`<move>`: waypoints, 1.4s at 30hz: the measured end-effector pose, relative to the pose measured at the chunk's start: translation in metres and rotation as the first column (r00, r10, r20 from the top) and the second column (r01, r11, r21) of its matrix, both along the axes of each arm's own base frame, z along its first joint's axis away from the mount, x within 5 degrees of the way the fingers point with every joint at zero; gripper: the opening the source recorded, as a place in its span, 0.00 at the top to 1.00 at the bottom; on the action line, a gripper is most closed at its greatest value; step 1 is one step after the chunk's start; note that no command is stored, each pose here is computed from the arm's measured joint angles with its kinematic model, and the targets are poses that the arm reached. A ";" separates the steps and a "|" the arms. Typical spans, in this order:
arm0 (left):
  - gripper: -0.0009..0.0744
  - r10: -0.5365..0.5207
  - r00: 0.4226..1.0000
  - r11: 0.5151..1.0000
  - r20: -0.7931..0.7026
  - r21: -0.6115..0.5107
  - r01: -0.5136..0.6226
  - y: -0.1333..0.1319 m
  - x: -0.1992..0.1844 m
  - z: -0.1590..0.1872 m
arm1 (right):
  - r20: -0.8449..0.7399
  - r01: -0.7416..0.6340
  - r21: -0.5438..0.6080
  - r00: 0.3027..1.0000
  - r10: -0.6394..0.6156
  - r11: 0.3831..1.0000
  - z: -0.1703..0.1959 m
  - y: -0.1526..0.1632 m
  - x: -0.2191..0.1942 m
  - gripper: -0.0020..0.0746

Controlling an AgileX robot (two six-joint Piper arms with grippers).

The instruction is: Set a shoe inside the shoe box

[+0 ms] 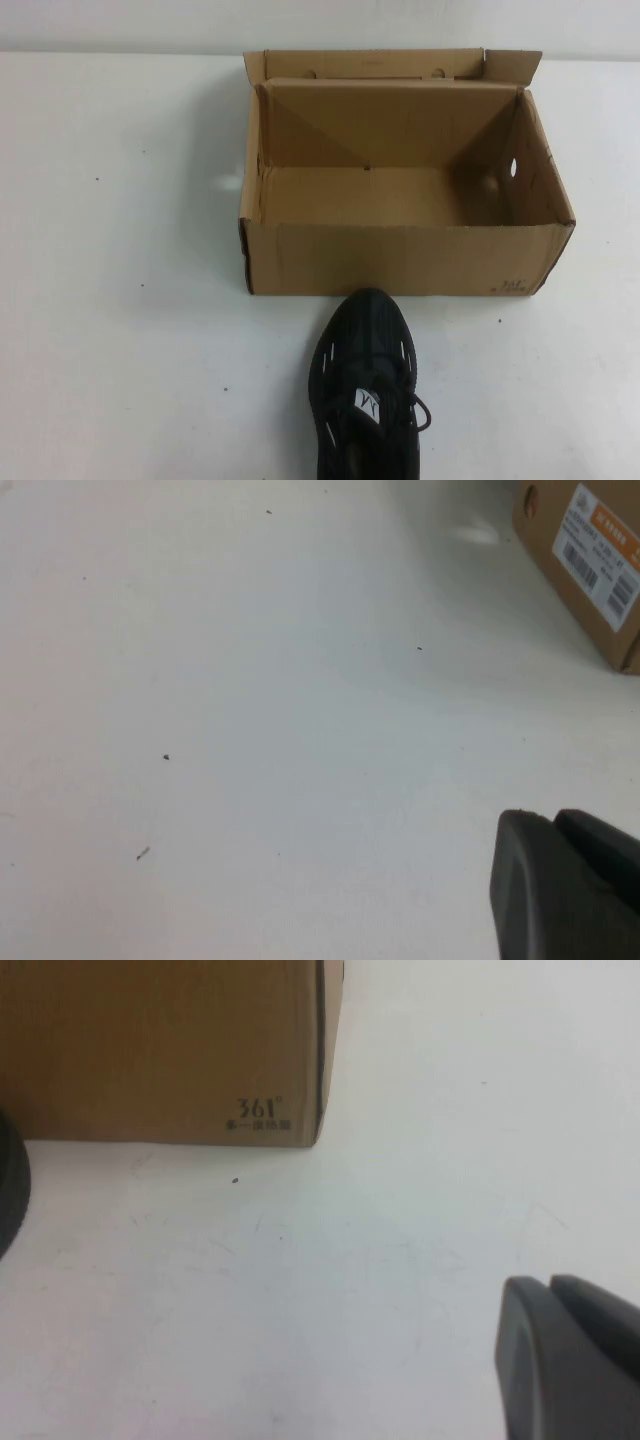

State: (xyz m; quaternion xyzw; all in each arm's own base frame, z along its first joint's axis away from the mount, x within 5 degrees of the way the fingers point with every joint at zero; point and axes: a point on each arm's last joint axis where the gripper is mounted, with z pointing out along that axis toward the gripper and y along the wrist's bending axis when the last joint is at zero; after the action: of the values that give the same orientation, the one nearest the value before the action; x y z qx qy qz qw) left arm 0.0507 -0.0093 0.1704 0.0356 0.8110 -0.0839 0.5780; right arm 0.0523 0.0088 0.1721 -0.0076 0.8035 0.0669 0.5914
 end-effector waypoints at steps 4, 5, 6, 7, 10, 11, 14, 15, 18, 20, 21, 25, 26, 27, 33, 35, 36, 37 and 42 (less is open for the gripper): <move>0.99 0.000 1.000 1.000 0.000 0.000 0.000 0.000 0.000 0.000 | 0.000 0.000 0.000 1.000 0.000 1.000 0.000 0.000 0.000 1.00; 0.99 0.000 1.000 1.000 0.000 0.000 0.000 0.000 0.000 0.000 | 0.000 0.000 0.000 1.000 0.000 1.000 0.000 0.000 0.000 1.00; 0.99 0.000 1.000 1.000 0.000 0.000 0.000 0.000 0.000 0.000 | 0.000 0.000 0.000 1.000 0.000 1.000 0.000 0.000 0.000 1.00; 0.99 0.000 1.000 1.000 0.000 0.000 0.000 0.000 0.000 0.000 | 0.000 0.000 0.000 1.000 0.000 1.000 0.000 0.000 0.000 1.00; 0.99 0.000 1.000 1.000 0.000 0.000 0.000 0.000 0.000 0.000 | 0.000 0.000 0.000 1.000 0.000 1.000 0.000 0.000 0.000 1.00; 0.99 0.000 1.000 1.000 0.000 0.000 0.000 0.000 0.000 0.000 | 0.000 0.000 0.000 1.000 0.000 1.000 0.000 0.000 0.000 1.00; 0.99 0.000 1.000 1.000 0.000 0.000 0.000 0.000 0.000 0.000 | 0.000 0.000 0.000 1.000 0.000 1.000 0.000 0.000 0.000 1.00; 0.99 0.000 1.000 1.000 0.000 0.000 0.000 0.000 0.000 0.000 | 0.000 0.000 0.000 1.000 0.000 1.000 0.000 0.000 0.000 1.00; 0.99 -0.001 1.000 1.000 0.001 0.004 0.001 0.000 0.000 0.000 | 0.000 0.000 0.000 1.000 0.000 1.000 0.000 0.000 0.000 1.00; 0.99 -0.008 1.000 0.999 0.010 0.047 0.008 0.001 0.000 0.000 | 0.000 0.000 0.000 1.000 0.000 1.000 0.000 0.000 0.000 1.00; 0.99 -0.011 1.000 0.997 0.015 0.071 0.010 0.001 0.000 0.000 | 0.000 0.000 0.000 1.000 0.000 1.000 0.000 0.000 0.000 1.00; 0.99 -0.015 1.000 0.994 0.021 0.105 0.013 0.002 0.000 0.000 | 0.000 0.000 0.000 1.000 0.000 1.000 0.000 0.000 0.000 1.00; 0.99 -0.016 1.000 0.994 0.021 0.110 0.013 0.002 0.000 0.000 | 0.000 0.000 0.000 1.000 0.000 1.000 0.000 0.000 0.000 1.00; 0.99 -0.016 1.000 0.994 0.021 0.110 0.013 0.002 0.000 0.000 | 0.000 0.000 0.000 1.000 0.000 1.000 0.000 0.000 0.000 1.00; 0.99 -0.016 1.000 0.992 0.027 0.126 0.012 0.002 0.001 0.000 | 0.000 0.000 0.000 1.000 0.000 1.000 0.000 0.000 0.000 1.00; 0.99 -0.015 1.000 0.992 0.026 0.128 0.012 0.003 0.001 0.000 | 0.000 0.000 0.000 1.000 0.000 1.000 0.000 0.000 0.000 1.00; 0.99 -0.016 0.999 0.991 0.031 0.130 0.012 0.003 0.001 0.001 | 0.000 0.000 0.000 1.000 0.000 1.000 0.000 0.000 0.000 1.00; 0.99 -0.016 0.999 0.991 0.035 0.131 0.011 0.003 0.001 0.001 | 0.000 0.000 0.000 1.000 0.000 1.000 0.000 0.000 0.000 1.00; 0.99 -0.019 0.997 0.992 0.070 0.127 0.010 0.002 0.002 0.004 | 0.004 0.001 0.000 1.000 -0.001 1.000 0.000 0.000 0.000 1.00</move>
State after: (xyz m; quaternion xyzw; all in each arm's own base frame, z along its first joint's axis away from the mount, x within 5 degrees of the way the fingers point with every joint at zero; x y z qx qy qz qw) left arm 0.0525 -0.0072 0.1740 0.0811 0.7932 -0.0352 0.6025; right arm 0.0524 0.0088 0.1724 -0.0073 0.8023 0.0668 0.5931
